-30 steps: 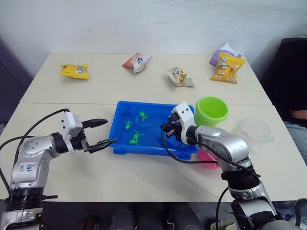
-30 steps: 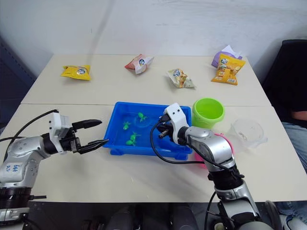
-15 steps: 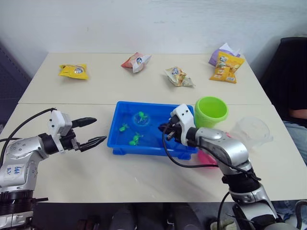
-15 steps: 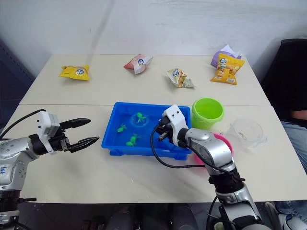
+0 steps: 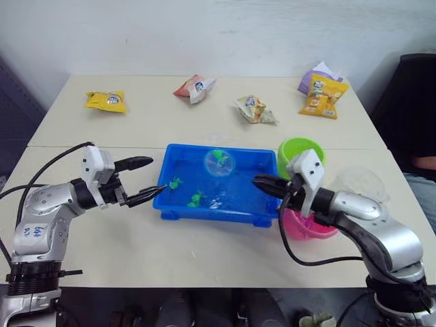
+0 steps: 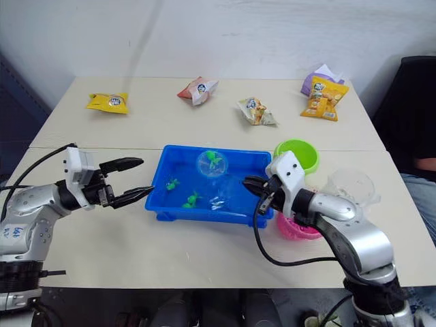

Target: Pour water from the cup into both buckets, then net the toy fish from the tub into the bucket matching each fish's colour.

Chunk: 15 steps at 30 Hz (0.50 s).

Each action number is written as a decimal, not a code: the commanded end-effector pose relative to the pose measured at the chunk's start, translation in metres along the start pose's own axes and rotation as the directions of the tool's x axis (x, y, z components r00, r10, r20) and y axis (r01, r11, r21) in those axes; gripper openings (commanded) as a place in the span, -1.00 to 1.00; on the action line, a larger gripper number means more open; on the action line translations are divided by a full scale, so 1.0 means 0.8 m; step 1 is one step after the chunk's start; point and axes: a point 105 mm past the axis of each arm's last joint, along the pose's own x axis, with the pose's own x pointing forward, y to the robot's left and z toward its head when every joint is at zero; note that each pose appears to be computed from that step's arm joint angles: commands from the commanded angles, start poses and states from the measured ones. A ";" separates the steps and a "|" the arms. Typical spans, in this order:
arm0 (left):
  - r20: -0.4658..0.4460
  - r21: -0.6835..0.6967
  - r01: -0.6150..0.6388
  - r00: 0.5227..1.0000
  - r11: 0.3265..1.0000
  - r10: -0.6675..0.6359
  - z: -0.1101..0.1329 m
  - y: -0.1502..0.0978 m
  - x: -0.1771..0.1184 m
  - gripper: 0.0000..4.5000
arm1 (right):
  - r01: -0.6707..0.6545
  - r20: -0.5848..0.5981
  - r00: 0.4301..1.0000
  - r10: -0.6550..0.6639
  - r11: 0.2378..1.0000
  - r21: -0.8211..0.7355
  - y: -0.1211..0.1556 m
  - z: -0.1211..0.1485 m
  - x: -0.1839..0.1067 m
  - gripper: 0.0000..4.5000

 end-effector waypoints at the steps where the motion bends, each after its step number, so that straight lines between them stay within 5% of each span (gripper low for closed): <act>1: 0.039 0.022 0.060 0.997 0.998 -0.061 0.013 -0.005 0.016 0.99 | 0.073 0.077 0.995 -0.067 0.994 -0.079 -0.010 0.031 -0.026 -1.00; 10: 0.063 0.022 0.149 0.987 0.989 -0.150 0.014 -0.007 0.048 0.99 | 0.289 0.008 0.957 -0.290 0.951 -0.109 -0.055 0.026 -0.094 -1.00; 15: 0.082 0.022 0.185 0.979 0.982 -0.187 0.015 -0.009 0.061 0.99 | 0.450 -0.034 0.888 -0.459 0.880 -0.151 -0.102 0.016 -0.133 -1.00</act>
